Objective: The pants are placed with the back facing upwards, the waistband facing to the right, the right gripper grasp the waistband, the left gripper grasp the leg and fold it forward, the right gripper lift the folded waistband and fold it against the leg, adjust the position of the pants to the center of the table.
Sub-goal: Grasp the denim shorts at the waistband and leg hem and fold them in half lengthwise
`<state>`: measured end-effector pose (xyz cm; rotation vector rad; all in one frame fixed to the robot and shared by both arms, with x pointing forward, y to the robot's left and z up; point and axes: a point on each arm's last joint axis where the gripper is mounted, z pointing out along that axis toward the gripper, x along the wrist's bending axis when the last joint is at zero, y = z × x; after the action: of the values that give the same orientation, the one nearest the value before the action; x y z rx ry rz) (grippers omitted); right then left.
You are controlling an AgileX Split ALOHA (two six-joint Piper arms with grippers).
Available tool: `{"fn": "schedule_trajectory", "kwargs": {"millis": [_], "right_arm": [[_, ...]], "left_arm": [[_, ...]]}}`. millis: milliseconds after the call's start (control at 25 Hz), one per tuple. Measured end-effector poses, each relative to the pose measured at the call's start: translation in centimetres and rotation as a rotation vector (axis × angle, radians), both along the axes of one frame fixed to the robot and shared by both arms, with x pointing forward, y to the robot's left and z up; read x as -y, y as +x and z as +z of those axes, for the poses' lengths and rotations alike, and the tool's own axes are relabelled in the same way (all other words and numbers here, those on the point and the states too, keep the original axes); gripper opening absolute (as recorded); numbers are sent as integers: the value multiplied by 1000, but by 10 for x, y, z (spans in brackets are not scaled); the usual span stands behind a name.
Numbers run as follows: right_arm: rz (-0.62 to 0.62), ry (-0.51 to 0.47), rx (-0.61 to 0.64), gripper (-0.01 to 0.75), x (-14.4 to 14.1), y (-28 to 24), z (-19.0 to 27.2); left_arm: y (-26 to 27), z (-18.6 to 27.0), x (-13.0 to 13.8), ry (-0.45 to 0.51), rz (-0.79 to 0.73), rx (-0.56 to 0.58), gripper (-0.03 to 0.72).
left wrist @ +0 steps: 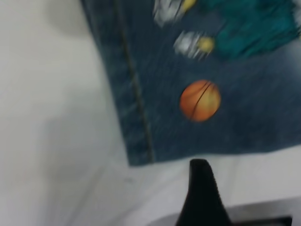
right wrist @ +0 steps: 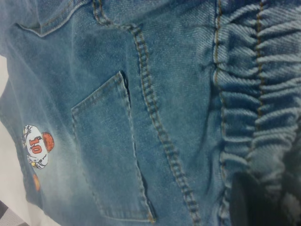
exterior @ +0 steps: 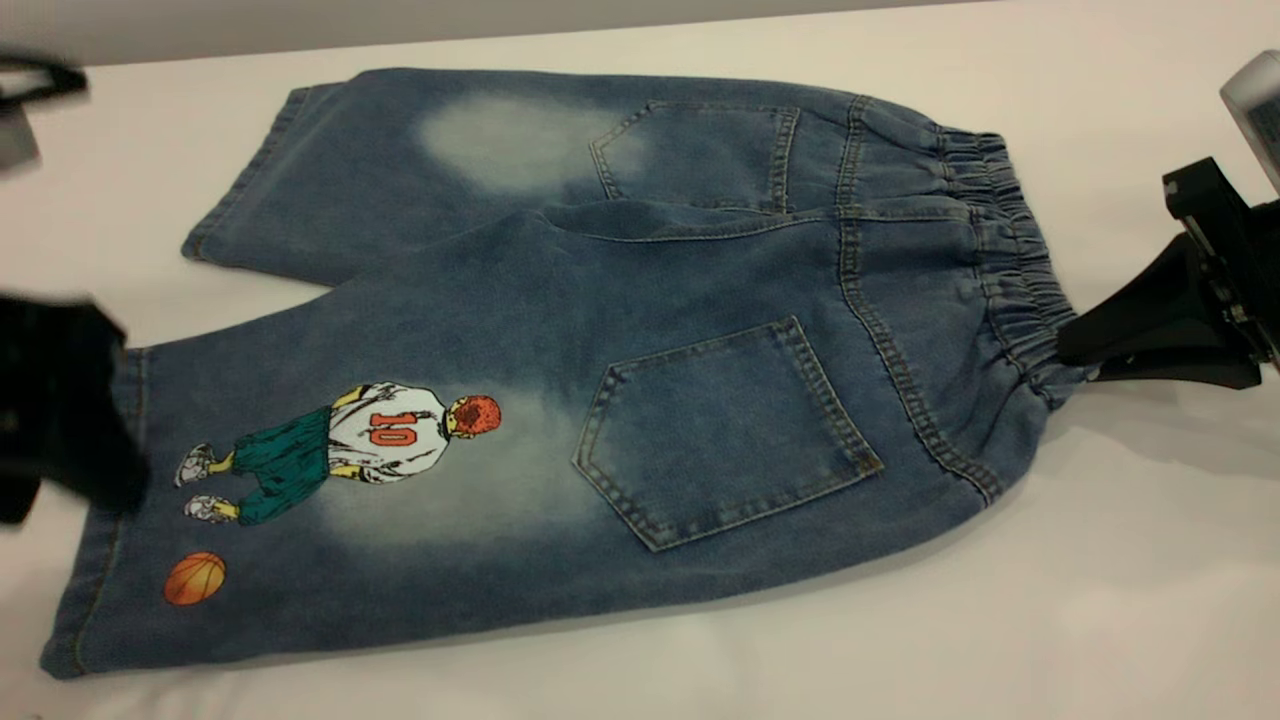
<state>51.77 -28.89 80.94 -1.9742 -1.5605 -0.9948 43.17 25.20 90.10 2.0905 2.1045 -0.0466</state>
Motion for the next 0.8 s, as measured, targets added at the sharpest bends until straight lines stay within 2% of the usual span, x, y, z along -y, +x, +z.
{"fn": "schedule_trajectory", "kwargs": {"millis": [320,680,800], "right_arm": [[1,4,1,27,0,0,0],[2,6,3,27,0,0,0],[2,6,3,27,0,0,0]], "left_arm": [[-2,-32,-3,51,-30,-126,444],[0,-34,-13,162,-28,-109,444],[0,-41,-15,189,-24,-137,444]]}}
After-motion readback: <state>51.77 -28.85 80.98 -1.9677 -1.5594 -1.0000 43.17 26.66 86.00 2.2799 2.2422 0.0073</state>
